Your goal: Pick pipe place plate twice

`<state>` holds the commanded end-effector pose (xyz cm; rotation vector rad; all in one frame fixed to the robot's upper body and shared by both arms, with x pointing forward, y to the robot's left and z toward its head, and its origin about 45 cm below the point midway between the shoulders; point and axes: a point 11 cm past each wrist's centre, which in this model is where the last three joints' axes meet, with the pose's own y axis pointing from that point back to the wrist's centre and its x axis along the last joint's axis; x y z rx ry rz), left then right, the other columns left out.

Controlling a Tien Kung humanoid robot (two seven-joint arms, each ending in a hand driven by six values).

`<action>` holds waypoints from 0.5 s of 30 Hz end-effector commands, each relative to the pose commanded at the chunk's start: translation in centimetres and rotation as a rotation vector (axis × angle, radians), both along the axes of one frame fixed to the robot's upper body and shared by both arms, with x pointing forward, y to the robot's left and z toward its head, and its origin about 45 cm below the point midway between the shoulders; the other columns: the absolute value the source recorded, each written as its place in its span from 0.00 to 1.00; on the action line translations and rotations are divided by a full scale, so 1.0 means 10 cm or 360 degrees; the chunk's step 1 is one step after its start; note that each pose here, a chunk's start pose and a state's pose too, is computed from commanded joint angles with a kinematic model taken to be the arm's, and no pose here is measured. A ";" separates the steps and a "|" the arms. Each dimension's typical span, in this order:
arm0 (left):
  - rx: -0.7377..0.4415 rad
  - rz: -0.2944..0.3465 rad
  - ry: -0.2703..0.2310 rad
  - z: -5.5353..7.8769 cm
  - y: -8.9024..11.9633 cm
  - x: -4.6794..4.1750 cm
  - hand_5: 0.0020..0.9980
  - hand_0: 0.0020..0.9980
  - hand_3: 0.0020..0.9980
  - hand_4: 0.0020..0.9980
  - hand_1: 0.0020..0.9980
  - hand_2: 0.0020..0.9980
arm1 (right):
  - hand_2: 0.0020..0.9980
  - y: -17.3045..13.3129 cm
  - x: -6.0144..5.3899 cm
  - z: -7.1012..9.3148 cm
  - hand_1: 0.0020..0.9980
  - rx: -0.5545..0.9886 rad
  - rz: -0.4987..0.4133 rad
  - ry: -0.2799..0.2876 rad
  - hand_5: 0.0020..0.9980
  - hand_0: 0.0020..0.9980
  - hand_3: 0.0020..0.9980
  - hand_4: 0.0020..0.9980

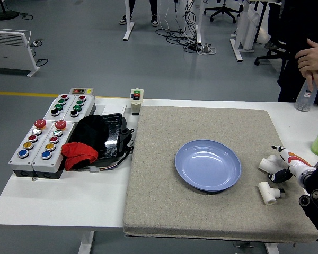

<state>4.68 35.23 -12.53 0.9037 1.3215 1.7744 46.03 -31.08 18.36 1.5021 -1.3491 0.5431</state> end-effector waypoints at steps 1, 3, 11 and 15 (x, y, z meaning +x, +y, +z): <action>0.0000 0.0000 0.0000 0.00 0.00 0.000 1.00 0.71 0.70 0.40 0.70 0.74 | 0.64 0.00 0.00 0.00 0.66 -0.0009 0.0001 0.0002 0.18 0.63 0.73 0.65; 0.0000 0.0000 0.0000 0.00 0.00 -0.001 1.00 0.71 0.70 0.40 0.70 0.74 | 0.64 -0.01 0.01 -0.02 0.66 -0.0041 -0.0003 -0.0004 0.18 0.63 0.73 0.65; -0.0003 0.0001 0.0002 0.00 -0.01 -0.003 1.00 0.71 0.70 0.40 0.70 0.74 | 0.49 0.03 0.04 0.06 0.46 -0.0045 -0.0003 -0.0147 0.05 0.37 0.57 0.49; -0.0004 0.0003 0.0003 0.00 -0.01 -0.011 1.00 0.71 0.70 0.41 0.70 0.74 | 0.48 0.13 0.04 0.21 0.42 -0.0015 0.0044 -0.0256 0.05 0.32 0.55 0.46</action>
